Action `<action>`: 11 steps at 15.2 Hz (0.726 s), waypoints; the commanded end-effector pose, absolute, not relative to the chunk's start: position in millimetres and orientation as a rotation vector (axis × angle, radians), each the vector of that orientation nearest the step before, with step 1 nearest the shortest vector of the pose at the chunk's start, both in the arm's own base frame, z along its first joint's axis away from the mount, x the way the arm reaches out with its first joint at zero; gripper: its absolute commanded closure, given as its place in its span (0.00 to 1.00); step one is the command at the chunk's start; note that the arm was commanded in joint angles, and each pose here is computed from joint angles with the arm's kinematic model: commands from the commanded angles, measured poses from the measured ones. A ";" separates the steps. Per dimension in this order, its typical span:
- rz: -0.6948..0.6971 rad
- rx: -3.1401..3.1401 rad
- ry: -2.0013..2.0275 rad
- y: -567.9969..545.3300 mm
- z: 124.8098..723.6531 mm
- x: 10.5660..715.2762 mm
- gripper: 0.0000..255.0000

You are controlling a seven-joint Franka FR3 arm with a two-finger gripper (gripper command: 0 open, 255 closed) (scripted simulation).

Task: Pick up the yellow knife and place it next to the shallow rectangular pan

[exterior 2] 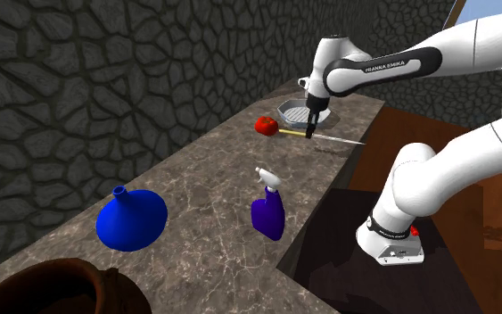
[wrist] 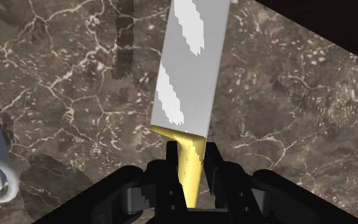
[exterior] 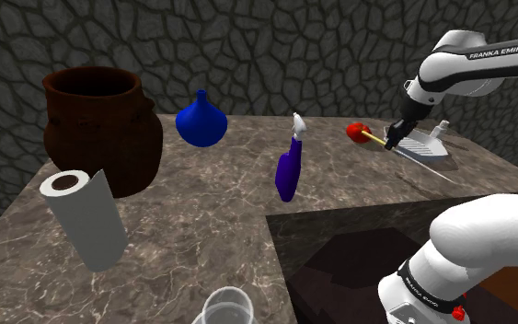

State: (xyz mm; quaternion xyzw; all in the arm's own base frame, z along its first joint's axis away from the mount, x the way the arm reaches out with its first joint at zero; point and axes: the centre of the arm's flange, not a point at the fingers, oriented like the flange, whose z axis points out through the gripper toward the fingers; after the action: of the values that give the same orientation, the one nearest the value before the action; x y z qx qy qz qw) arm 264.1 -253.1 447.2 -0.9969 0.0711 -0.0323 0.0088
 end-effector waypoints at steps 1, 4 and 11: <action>-0.101 -3.115 0.221 -255.8 437.7 260.6 1.00; -0.101 -3.115 0.221 -255.8 421.9 260.6 1.00; -0.101 -3.115 0.221 -255.8 384.9 260.6 1.00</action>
State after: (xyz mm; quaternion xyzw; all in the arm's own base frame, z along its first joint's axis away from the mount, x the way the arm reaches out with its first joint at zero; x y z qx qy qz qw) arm 260.5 -256.6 391.2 -0.9969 0.0707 -0.0321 0.0089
